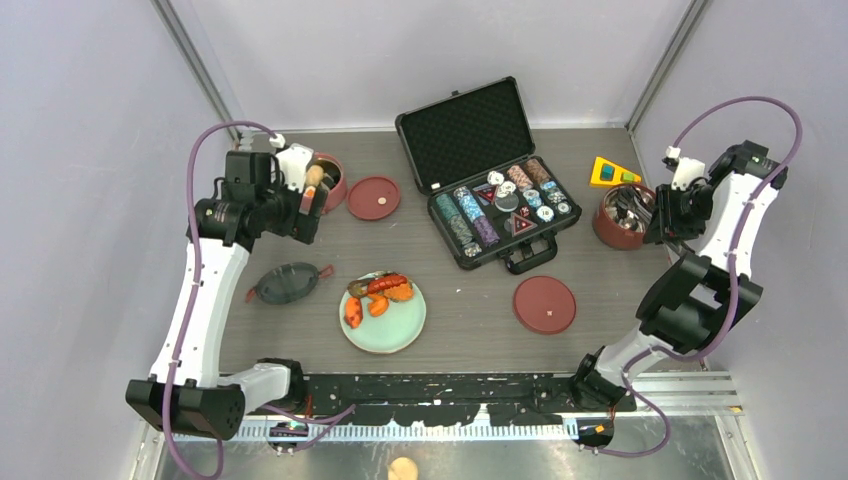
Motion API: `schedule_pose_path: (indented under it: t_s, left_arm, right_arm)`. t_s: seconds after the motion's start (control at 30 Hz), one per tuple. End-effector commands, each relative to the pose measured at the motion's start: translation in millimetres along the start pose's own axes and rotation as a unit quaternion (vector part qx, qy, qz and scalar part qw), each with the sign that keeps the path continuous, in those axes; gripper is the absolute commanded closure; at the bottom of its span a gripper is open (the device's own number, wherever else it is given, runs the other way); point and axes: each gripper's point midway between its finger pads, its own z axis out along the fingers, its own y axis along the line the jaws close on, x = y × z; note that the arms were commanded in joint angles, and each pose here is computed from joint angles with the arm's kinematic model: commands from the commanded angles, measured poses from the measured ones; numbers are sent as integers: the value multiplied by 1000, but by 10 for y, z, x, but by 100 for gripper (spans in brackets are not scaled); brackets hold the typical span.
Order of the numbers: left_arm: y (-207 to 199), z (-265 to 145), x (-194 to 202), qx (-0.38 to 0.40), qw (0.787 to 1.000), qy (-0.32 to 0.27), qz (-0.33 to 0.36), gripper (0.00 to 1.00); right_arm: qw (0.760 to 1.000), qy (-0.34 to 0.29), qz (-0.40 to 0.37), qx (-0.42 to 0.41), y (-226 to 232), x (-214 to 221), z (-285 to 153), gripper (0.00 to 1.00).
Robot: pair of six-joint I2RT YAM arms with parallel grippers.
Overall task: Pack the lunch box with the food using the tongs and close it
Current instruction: Place the fake food in the packing box.
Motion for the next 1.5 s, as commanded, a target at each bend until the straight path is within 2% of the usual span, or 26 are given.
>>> schedule_pose_path:
  t_s: [0.0, 0.1, 0.33, 0.67, 0.87, 1.07, 1.3, 1.47]
  left_arm:
    - [-131, -141, -48, 30, 999, -25, 5, 0]
    - [-140, -153, -47, 31, 999, -24, -1, 0]
    - [-176, -148, -13, 38, 999, -22, -5, 0]
    - [-182, -124, 29, 40, 999, -12, -4, 0]
    - [-186, -127, 49, 41, 999, -8, -3, 0]
    - [-188, -149, 71, 40, 999, -6, -1, 0]
    - [-255, -187, 97, 58, 998, -4, 0, 0]
    - [-296, -199, 116, 68, 998, -6, 3, 0]
  right_arm:
    - [999, -24, -17, 32, -192, -196, 6, 78]
    - [999, -15, -14, 33, -263, -196, 102, 76]
    - [999, -22, -13, 26, -229, -240, 74, 59]
    - [999, -42, -33, -4, 100, -304, -242, 57]
    - [994, -62, -76, -46, 701, -379, -440, 53]
    - [980, -72, -165, -85, 1536, -357, -519, 52]
    - [941, -50, -281, -183, 2609, -144, -461, 53]
    - [913, -20, -345, -216, 2990, 26, -262, 53]
